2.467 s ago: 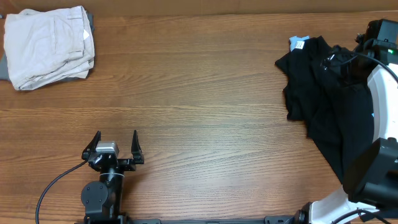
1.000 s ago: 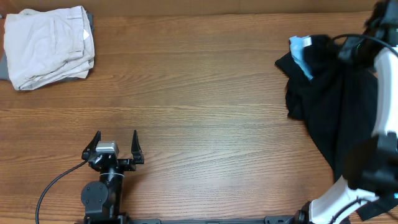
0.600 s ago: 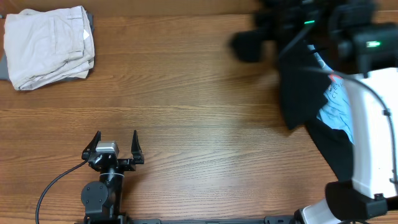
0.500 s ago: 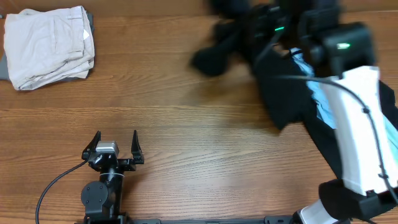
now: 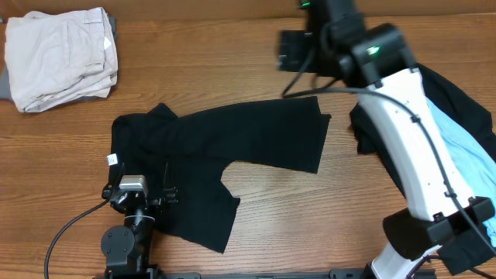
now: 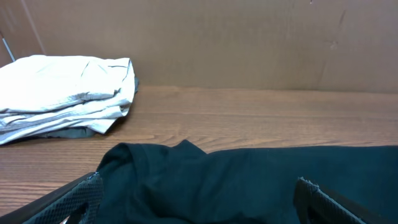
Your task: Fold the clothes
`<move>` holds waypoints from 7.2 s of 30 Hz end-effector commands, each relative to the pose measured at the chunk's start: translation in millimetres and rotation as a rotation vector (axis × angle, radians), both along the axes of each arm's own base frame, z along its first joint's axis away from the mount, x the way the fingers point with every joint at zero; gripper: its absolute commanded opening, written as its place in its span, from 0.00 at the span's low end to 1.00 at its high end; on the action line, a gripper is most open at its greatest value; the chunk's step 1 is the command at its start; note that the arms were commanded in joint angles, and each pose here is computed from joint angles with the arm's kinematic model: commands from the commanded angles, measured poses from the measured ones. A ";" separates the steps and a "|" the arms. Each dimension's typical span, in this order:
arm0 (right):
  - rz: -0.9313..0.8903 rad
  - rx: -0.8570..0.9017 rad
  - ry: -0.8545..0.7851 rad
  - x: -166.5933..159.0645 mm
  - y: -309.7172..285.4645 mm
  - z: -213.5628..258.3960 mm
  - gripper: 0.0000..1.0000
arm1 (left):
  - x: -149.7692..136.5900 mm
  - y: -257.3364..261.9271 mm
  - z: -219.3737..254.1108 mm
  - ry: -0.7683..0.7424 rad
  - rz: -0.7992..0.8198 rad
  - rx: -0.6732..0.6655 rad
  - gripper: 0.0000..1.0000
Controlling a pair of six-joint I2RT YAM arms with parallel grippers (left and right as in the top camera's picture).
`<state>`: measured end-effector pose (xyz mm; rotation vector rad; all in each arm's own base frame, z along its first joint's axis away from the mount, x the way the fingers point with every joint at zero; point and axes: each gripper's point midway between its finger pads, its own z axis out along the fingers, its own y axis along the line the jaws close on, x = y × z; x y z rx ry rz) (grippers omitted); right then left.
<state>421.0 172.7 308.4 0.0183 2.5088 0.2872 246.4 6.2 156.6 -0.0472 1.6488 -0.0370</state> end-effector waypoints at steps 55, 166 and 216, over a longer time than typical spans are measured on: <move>-0.483 -0.198 0.427 -22.6 -316.0 -312.5 0.04 | -0.2 3.2 -1.1 0.001 0.014 0.019 1.00; -0.018 0.168 0.300 24.2 -53.6 -79.9 1.00 | -17.8 -123.3 -78.2 1.425 -0.287 -0.325 1.00; -0.018 0.168 0.300 24.2 -53.6 -79.9 1.00 | -31.3 -143.6 -159.7 1.535 -0.077 0.102 0.15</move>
